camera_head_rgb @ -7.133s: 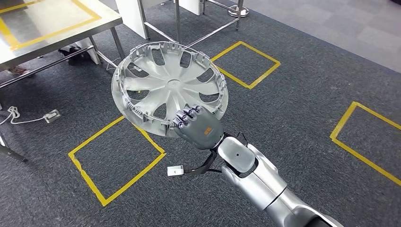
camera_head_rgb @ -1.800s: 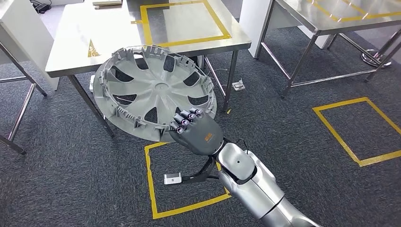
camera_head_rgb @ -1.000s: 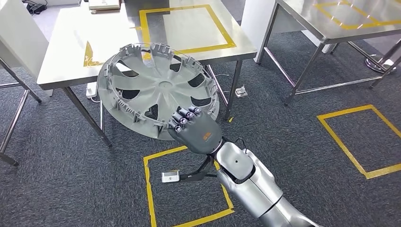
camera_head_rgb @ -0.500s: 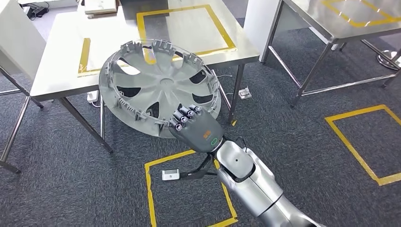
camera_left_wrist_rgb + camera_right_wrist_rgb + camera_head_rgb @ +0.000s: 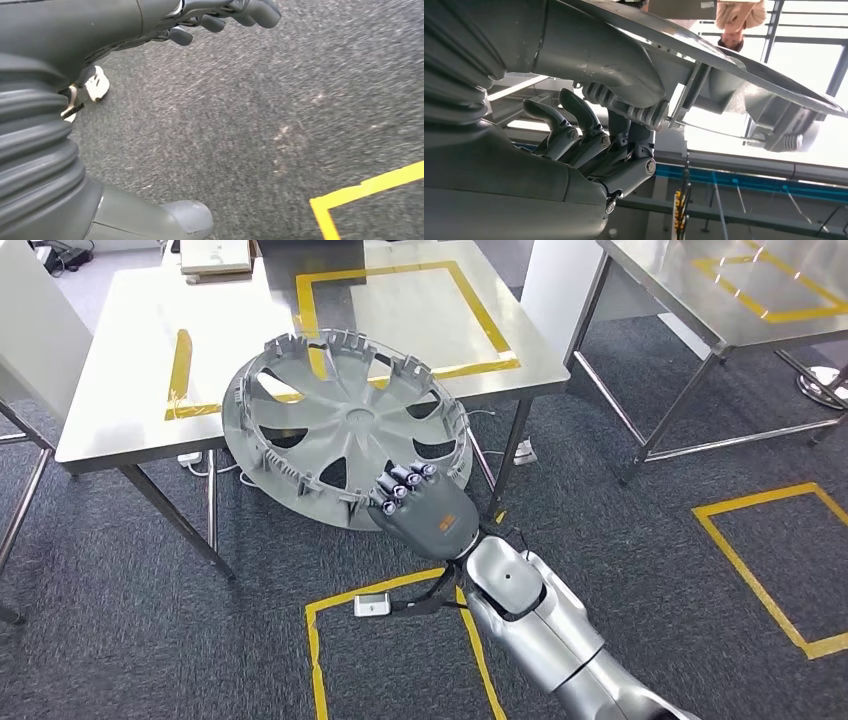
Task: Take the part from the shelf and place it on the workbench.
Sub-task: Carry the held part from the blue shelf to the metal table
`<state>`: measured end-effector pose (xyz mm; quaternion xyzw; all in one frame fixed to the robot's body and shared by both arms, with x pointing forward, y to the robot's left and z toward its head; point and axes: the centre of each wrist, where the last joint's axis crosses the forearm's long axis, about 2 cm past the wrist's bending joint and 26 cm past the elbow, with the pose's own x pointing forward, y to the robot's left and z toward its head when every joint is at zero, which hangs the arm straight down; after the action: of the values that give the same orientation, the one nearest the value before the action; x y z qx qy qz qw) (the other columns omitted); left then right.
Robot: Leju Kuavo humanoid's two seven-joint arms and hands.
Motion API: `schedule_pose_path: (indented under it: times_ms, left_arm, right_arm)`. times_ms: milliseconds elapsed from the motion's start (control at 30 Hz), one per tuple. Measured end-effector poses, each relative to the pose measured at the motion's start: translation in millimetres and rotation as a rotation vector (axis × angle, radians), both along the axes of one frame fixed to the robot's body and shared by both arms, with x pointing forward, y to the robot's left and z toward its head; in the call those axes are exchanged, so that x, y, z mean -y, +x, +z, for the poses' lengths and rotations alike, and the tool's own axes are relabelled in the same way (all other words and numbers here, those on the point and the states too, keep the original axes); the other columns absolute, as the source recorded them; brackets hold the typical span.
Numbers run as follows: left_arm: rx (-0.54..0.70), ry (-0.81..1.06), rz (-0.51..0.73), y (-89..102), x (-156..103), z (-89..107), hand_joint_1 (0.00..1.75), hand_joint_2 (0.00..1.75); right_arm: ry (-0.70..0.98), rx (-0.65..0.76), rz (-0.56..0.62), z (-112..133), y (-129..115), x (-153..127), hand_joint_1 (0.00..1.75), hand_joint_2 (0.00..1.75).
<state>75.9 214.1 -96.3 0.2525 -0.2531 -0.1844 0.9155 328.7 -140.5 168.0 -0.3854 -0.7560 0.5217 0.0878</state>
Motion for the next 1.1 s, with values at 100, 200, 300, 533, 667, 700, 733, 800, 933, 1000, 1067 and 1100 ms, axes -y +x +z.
schedule_pose_path:
  times_ms: [100, 200, 300, 533, 667, 700, 733, 800, 933, 1000, 1067, 1100]
  left_arm:
    - [-0.001, 0.000, 0.007, -0.2, -0.1, 0.0, 0.00, 1.75]
    - [-0.003, 0.000, 0.010, -1.7, 0.3, -0.2, 0.00, 1.75]
    - [-0.003, -0.001, 0.011, -1.8, 0.7, -0.2, 0.00, 1.75]
    - [-0.001, -0.004, 0.005, -0.3, -0.1, -0.1, 0.00, 1.75]
    - [0.004, -0.010, -0.006, -0.1, 0.1, -0.1, 0.00, 1.75]
    - [0.007, -0.010, -0.007, 0.5, 0.0, 0.0, 0.00, 1.75]
    - [0.009, -0.010, -0.008, 0.7, 0.0, 0.0, 0.00, 1.75]
    - [0.013, -0.011, -0.009, 1.6, 0.2, 0.2, 0.00, 1.75]
    - [0.028, -0.008, -0.010, 4.7, 2.2, 1.2, 0.00, 1.75]
    - [0.031, -0.006, -0.010, 7.0, 3.1, 1.8, 0.00, 1.75]
    - [0.028, -0.005, -0.011, 7.6, 3.3, 2.0, 0.00, 1.75]
    - [0.025, -0.004, -0.011, 6.9, 3.4, 1.9, 0.00, 1.75]
  right_arm:
    - [-0.017, -0.010, -0.008, -3.6, 2.2, 0.5, 1.75, 1.75]
    - [-0.027, -0.017, -0.015, -5.7, 4.1, 0.5, 1.75, 1.75]
    - [-0.032, -0.016, -0.017, -5.7, 6.1, 0.1, 1.75, 1.75]
    - [-0.033, 0.007, -0.027, 1.6, 12.9, -4.3, 1.75, 1.75]
    - [-0.037, 0.006, -0.032, 0.3, 15.0, -3.8, 1.75, 1.75]
    - [-0.038, 0.007, -0.033, 0.7, 15.9, -3.7, 1.75, 1.75]
    - [-0.039, 0.008, -0.033, 1.2, 16.8, -3.6, 1.75, 1.75]
    - [-0.042, 0.011, -0.033, 2.6, 18.8, -3.9, 1.75, 1.75]
    - [-0.046, 0.021, -0.033, 7.5, 22.9, -4.4, 1.75, 1.75]
    - [-0.048, 0.020, -0.033, 9.0, 24.3, -4.4, 1.75, 1.75]
    - [-0.055, 0.013, -0.034, 8.2, 24.8, -4.2, 1.75, 1.75]
    - [-0.059, 0.007, -0.035, 7.2, 24.9, -3.9, 1.75, 1.75]
